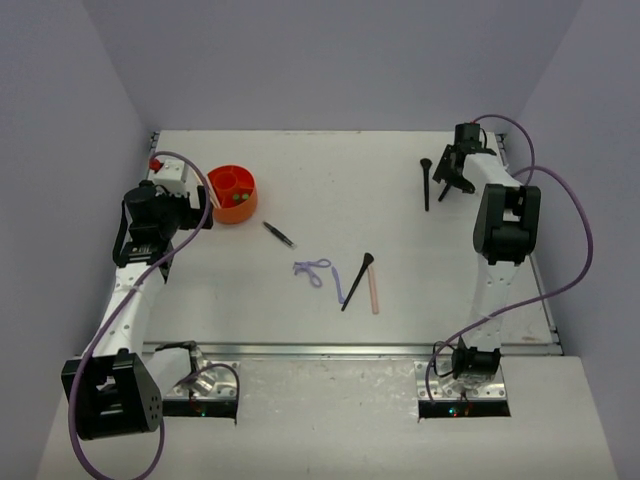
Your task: Organize the makeup
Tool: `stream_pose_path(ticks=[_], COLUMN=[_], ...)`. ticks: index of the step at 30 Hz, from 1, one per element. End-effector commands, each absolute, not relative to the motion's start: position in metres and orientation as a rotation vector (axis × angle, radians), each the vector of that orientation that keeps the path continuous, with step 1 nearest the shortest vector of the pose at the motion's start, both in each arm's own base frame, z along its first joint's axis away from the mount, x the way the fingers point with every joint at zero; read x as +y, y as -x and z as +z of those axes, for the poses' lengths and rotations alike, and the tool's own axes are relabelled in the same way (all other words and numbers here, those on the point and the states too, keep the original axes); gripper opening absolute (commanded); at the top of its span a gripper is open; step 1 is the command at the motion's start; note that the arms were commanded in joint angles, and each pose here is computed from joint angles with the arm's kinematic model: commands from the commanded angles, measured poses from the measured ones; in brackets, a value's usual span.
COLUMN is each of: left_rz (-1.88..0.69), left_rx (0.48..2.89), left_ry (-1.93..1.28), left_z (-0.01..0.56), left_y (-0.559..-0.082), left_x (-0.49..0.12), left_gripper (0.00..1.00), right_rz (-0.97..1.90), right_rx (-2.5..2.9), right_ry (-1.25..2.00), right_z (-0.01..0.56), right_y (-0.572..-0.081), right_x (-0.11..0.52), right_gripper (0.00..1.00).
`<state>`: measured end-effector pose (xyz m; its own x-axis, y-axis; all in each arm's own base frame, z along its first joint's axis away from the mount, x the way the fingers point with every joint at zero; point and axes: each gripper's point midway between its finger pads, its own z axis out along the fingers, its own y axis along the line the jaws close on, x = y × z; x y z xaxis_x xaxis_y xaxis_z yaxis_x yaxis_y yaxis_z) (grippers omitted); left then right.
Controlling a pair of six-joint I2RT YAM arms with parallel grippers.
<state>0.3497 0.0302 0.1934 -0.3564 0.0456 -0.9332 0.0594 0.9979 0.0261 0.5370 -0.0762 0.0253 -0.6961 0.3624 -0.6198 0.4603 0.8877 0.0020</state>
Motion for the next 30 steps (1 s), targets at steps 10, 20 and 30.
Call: stream_pose_path(ticks=[10, 20, 30], left_rz=[-0.02, 0.01, 0.033], left_rx=[1.912, 1.9, 1.905], left_ry=[-0.084, -0.071, -0.069], left_z=[0.206, 0.21, 0.207], left_y=[-0.358, -0.357, -0.356], left_x=[0.032, 0.037, 0.041], left_gripper=[0.95, 0.95, 0.96], right_rz=[-0.299, -0.27, -0.267], right_rx=[2.483, 2.553, 2.249], right_ry=[-0.528, -0.524, -0.554], right_z=[0.004, -0.013, 0.074], right_y=[-0.566, -0.544, -0.538], right_x=[-0.107, -0.118, -0.122], right_gripper=[0.6, 0.0, 0.0])
